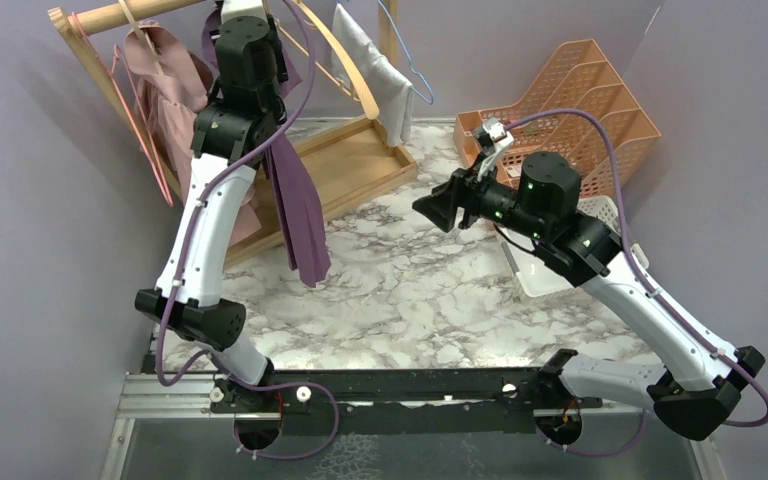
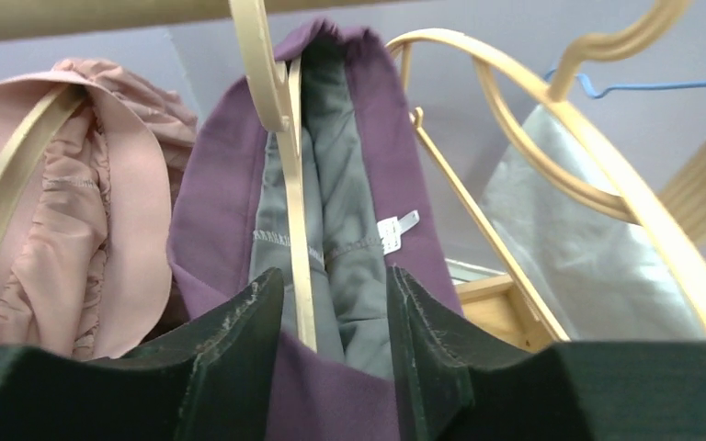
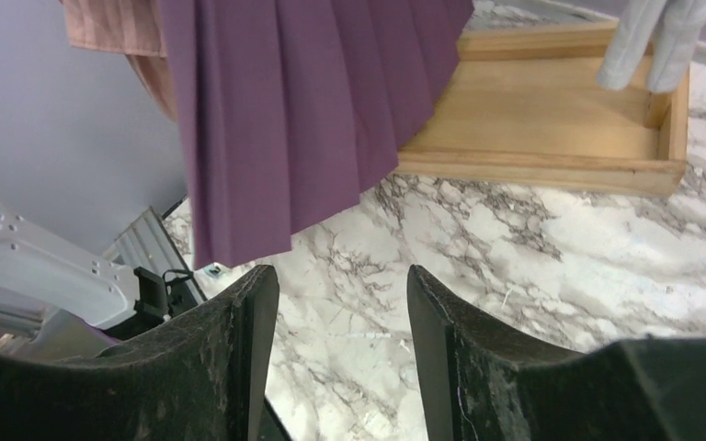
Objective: Place the skirt on the hanger
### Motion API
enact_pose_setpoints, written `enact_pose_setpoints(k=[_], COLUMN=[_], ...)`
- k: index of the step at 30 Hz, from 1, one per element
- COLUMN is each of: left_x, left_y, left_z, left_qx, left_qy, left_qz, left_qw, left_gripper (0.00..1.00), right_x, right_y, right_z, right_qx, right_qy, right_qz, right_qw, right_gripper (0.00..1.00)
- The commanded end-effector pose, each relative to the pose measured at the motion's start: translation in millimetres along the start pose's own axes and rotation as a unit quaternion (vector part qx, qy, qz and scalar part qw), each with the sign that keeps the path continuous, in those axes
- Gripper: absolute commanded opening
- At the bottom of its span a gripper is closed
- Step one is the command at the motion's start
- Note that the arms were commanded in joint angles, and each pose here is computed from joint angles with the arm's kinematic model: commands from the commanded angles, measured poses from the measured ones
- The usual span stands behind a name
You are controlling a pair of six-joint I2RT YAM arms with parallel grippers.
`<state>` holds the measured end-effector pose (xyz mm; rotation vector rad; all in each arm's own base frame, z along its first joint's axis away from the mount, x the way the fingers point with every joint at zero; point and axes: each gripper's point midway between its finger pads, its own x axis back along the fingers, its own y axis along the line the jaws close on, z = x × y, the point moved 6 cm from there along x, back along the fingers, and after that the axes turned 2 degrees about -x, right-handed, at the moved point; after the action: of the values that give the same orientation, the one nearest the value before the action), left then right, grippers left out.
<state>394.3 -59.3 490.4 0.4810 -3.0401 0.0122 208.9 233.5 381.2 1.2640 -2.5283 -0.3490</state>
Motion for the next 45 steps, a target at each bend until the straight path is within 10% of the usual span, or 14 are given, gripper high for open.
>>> enact_pose_setpoints(k=[1, 13, 17, 23, 29, 45], left_x=[44.9, 139.2, 176.3, 225.3, 264.9, 330.9], left_y=[16.0, 58.5, 75.2, 100.4, 112.2, 185.7], left_z=[-47.8, -59.0, -16.8, 54.6, 108.3, 90.9], left_qx=[0.029, 0.047, 0.071, 0.086, 0.080, 0.090], left_qy=[-0.063, -0.092, -0.049, 0.041, 0.143, 0.073], left_qz=[0.070, 0.160, 0.188, 0.207, 0.244, 0.166], left_qw=[0.995, 0.982, 0.978, 0.974, 0.956, 0.979], left_gripper=[0.51, 0.60, 0.61, 0.88, 0.94, 0.95], right_x=[23.0, 70.1, 90.9, 119.6, 138.7, 214.5], right_y=[3.4, -5.6, -13.3, -22.9, -29.9, -10.7], right_z=[-12.0, -1.5, 12.8, 26.7, 31.4, -17.4], right_qx=[-0.010, -0.086, -0.105, -0.122, -0.138, -0.091], right_qy=[-0.017, 0.010, 0.023, 0.005, 0.020, -0.059], right_qz=[0.028, 0.139, 0.187, 0.241, 0.302, 0.311], right_qw=[0.999, 0.987, 0.976, 0.963, 0.943, 0.944], right_gripper=[0.60, 0.67, 0.99, 1.00, 1.00, 1.00])
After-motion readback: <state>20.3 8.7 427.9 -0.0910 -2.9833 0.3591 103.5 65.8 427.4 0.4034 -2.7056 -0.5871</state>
